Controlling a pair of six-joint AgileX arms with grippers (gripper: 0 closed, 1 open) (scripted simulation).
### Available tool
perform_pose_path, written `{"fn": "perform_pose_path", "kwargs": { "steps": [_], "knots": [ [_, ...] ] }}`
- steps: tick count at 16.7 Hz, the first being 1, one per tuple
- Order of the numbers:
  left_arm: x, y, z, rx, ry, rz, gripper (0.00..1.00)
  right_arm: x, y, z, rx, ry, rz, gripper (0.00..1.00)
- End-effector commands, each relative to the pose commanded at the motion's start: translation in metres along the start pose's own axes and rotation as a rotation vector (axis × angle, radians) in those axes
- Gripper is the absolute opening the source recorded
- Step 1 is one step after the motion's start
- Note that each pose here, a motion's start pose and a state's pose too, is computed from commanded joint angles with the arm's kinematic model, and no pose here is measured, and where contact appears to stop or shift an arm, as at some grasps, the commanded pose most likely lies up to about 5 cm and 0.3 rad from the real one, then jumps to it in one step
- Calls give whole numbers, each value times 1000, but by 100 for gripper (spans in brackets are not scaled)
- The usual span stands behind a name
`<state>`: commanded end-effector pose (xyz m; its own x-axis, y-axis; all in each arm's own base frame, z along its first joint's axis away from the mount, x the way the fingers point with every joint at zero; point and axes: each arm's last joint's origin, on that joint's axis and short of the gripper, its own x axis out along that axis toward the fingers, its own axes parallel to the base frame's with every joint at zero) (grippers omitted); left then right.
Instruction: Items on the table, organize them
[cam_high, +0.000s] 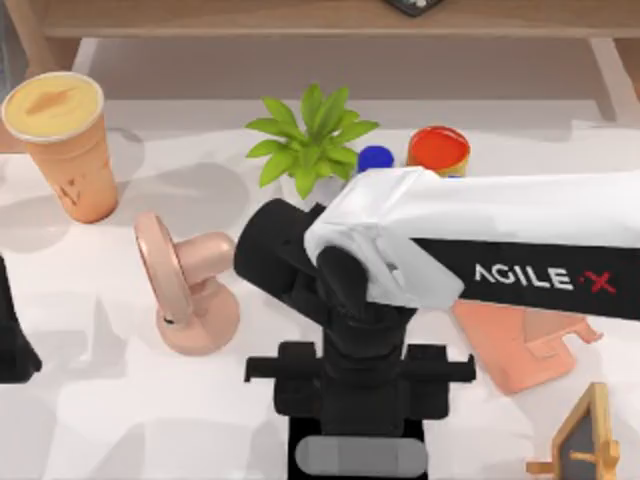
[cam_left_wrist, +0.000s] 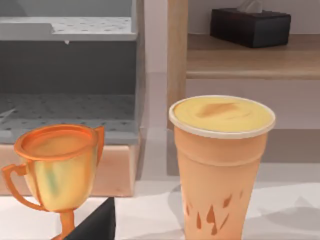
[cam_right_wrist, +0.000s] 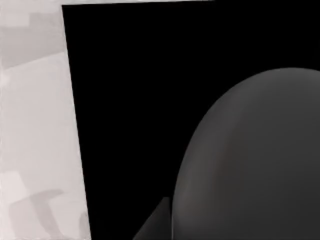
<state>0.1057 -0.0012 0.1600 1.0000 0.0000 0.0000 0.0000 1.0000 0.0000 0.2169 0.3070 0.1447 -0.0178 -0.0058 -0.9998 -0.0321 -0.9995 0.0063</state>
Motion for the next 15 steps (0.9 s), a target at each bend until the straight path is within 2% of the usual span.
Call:
{"fn": "perform_pose_path", "kwargs": {
  "steps": [10, 15],
  "knots": [
    [0, 0, 0, 0, 0, 0, 100, 10, 0, 0, 0, 0, 0, 0],
    [0, 0, 0, 0, 0, 0, 100, 10, 0, 0, 0, 0, 0, 38]
  ]
}}
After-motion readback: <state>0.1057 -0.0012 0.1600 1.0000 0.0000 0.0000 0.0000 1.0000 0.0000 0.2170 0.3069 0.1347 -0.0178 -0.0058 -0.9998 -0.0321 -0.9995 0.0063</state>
